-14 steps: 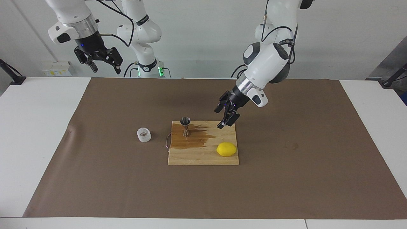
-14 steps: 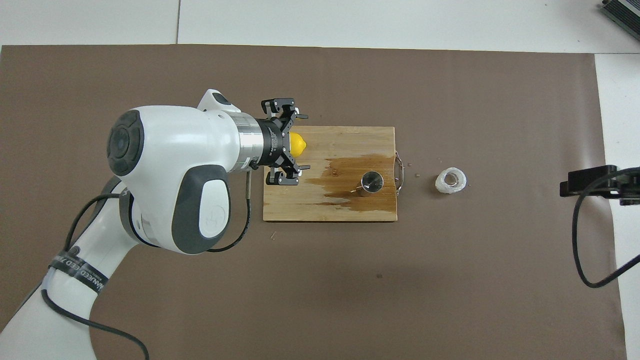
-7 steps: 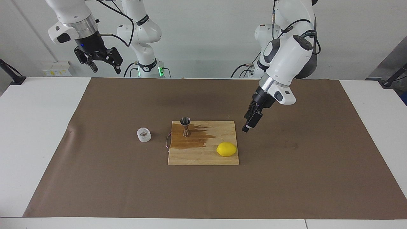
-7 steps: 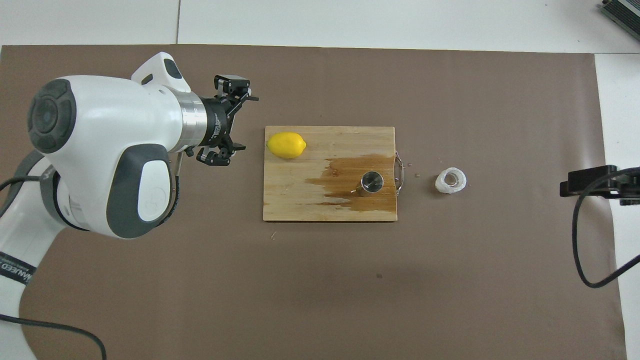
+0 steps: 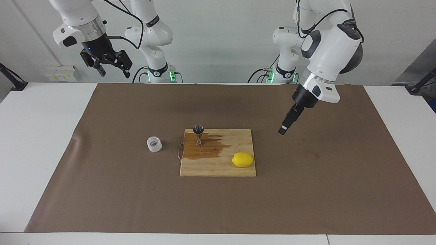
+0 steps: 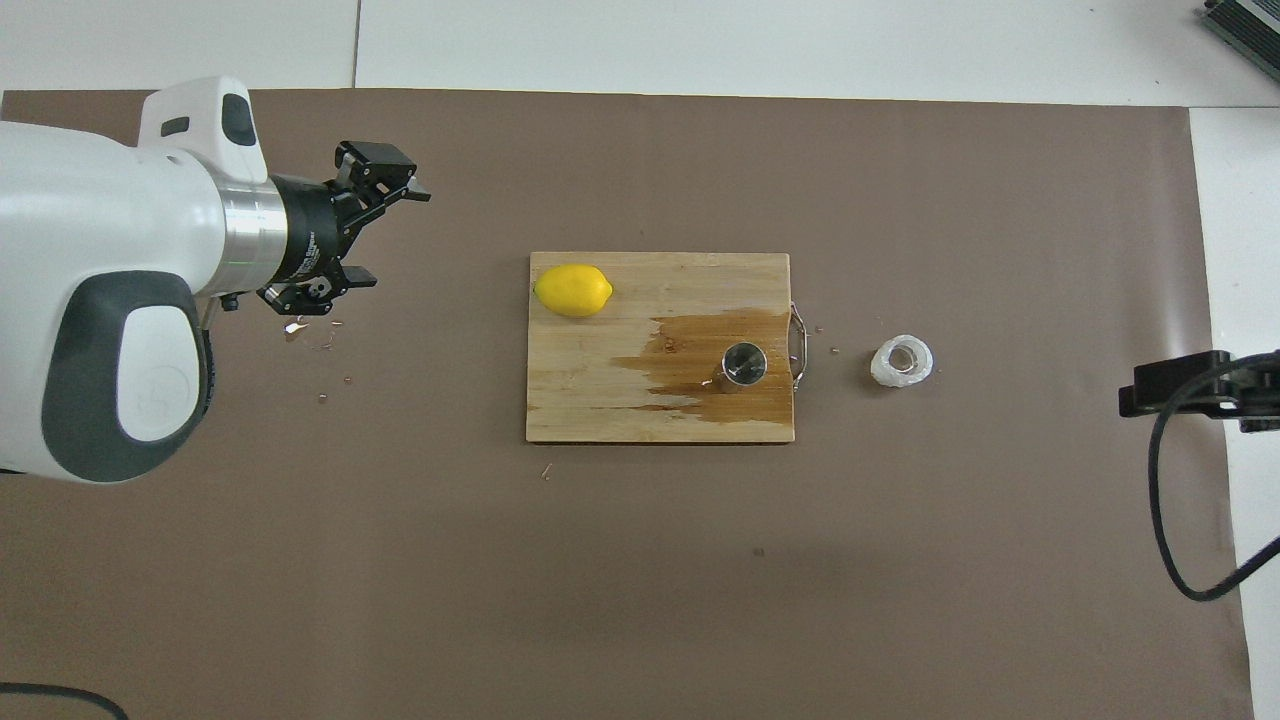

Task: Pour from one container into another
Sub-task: 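Open the left gripper and draw it back from the cup, then retract the left gripper while the right gripper reaches the white cup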

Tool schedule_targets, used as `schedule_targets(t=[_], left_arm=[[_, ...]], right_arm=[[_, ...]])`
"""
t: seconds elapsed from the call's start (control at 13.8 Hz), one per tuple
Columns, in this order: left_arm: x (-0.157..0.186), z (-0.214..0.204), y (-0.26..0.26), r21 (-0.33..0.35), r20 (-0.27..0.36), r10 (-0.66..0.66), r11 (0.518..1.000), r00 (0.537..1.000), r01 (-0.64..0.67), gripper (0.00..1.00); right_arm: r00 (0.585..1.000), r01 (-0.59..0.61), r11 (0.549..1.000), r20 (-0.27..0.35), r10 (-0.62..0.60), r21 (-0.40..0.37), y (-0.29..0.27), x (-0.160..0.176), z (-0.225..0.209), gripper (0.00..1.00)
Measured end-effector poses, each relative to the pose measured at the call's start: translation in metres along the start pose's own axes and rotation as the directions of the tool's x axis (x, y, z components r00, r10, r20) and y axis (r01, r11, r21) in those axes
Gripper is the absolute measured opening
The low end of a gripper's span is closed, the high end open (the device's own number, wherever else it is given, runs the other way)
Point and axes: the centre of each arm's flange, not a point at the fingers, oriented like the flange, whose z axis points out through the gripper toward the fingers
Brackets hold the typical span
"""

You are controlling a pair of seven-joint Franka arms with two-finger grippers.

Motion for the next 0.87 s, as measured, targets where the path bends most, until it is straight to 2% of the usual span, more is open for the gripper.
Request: schedule_targets(t=[0.22,0.29,0.43,0.58,0.65,0.87], left_arm=[[0.026,-0.006,-0.03,0.093,0.042,0.238,0.966,0.97,-0.241,1.0],[0.033,-0.009,-0.039,0.116,0.061,0.325,0.937,0.944,-0.33,1.0],[0.04,-0.013,-0.052,0.158,0.103,0.463,0.866,0.88,-0.474,1.0],[0.041,-0.014,-0.06,0.214,0.145,0.569,0.781,0.809,-0.587,1.0],[0.041,-0.015,-0.062,0.229,0.168,0.613,0.737,0.772,-0.636,1.0],[0.044,-0.021,-0.074,0.261,0.243,0.704,0.615,0.667,-0.744,1.0]], right_arm=[[0.982,0.191,0.982,0.001,-0.191,0.002,0.002,-0.004,-0.002,1.0],[0.959,0.284,0.959,0.004,-0.284,0.003,0.007,-0.004,0.0,1.0],[0.882,0.472,0.882,-0.009,-0.472,0.002,0.017,-0.001,0.01,1.0],[0.766,0.641,0.767,-0.038,-0.641,-0.017,0.026,0.005,0.027,1.0],[0.689,0.723,0.69,-0.053,-0.723,-0.026,0.03,0.008,0.036,1.0],[0.414,0.904,0.422,-0.116,-0.903,-0.064,0.043,0.021,0.072,1.0]])
